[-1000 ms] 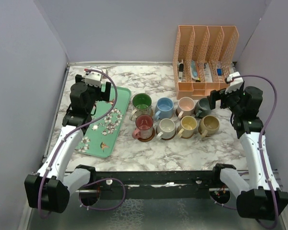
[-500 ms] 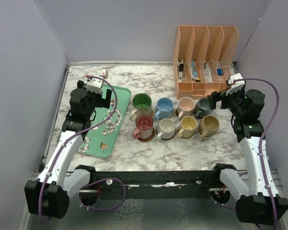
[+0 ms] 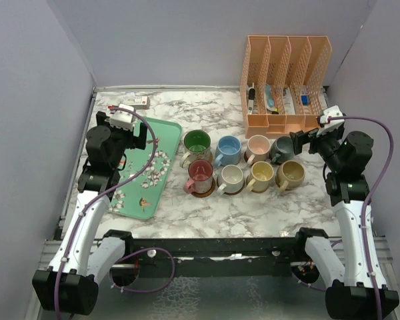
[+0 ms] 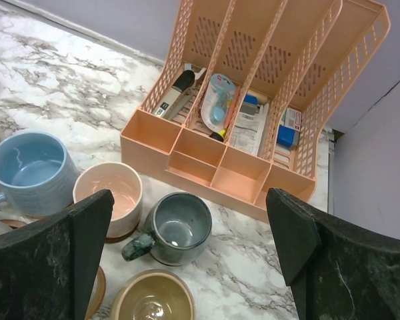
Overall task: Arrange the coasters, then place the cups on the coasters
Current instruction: Reset both arms
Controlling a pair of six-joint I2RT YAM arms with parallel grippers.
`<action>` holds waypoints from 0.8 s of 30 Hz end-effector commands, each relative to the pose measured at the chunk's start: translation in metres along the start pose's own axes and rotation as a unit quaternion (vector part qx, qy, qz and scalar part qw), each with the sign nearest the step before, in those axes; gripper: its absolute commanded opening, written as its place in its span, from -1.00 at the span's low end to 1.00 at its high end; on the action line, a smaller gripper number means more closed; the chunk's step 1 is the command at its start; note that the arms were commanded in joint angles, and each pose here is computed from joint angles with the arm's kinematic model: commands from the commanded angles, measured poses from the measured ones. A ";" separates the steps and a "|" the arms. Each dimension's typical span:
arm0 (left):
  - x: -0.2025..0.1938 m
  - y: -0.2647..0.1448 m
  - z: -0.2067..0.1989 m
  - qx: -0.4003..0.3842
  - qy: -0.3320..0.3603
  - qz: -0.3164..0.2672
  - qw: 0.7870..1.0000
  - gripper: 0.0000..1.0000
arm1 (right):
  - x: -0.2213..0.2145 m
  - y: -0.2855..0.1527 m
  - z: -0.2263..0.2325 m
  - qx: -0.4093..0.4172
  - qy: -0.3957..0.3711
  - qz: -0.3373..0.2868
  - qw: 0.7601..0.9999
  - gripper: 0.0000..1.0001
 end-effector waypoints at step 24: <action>0.020 -0.014 0.018 0.025 -0.009 -0.013 1.000 0.96 | 0.015 -0.007 0.008 0.026 -0.020 -0.020 0.999 1.00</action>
Point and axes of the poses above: each gripper's point midway between its finger pads, its own y axis out along the fingers, its own z axis along the line the jaws close on, x = y × z, the point moved 1 cm from there along -y, back along the fingers, and after that the axes turned 3 degrees about y, right-handed, at the moved point
